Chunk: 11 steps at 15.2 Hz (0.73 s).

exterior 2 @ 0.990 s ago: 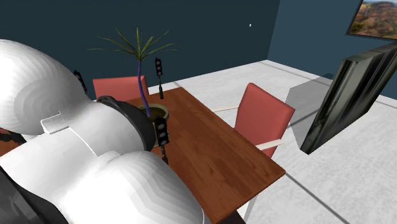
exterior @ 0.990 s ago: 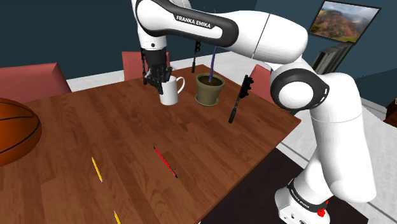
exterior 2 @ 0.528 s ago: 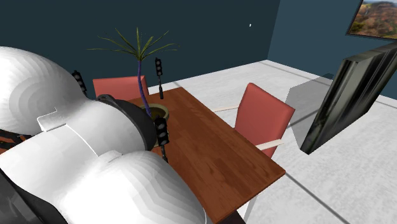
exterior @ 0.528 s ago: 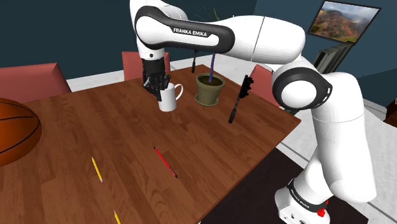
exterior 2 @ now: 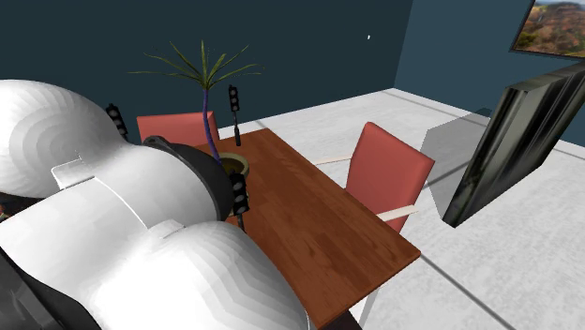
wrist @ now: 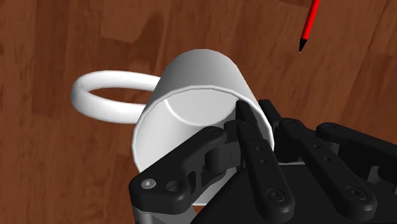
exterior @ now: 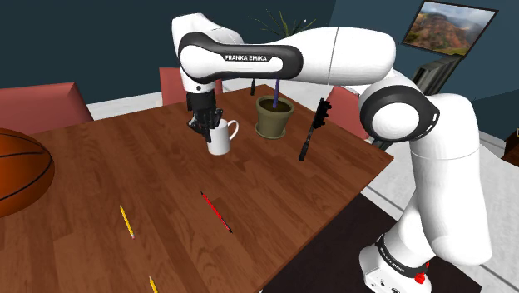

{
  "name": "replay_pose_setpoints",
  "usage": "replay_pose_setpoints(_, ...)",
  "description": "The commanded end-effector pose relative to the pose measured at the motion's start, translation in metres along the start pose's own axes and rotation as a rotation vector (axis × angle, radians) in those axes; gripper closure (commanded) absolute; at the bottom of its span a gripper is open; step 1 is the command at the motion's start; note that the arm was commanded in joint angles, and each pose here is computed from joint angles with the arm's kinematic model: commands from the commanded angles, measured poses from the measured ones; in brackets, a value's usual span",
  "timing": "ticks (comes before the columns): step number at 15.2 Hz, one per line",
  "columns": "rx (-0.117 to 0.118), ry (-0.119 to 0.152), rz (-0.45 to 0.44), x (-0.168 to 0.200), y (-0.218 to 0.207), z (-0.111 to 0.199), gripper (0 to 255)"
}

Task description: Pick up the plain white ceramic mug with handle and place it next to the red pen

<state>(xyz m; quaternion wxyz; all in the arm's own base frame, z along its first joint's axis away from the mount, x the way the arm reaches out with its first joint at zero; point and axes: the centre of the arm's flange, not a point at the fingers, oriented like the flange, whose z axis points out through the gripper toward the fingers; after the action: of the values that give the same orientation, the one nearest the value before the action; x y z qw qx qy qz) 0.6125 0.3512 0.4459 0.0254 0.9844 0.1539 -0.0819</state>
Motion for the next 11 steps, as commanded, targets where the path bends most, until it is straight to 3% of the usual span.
replay_pose_setpoints(1, 0.000, 0.001, 0.000, 0.003, -0.001, 0.011, 255)
replay_pose_setpoints(11, 0.000, 0.001, 0.000, 0.011, -0.002, 0.063, 255)
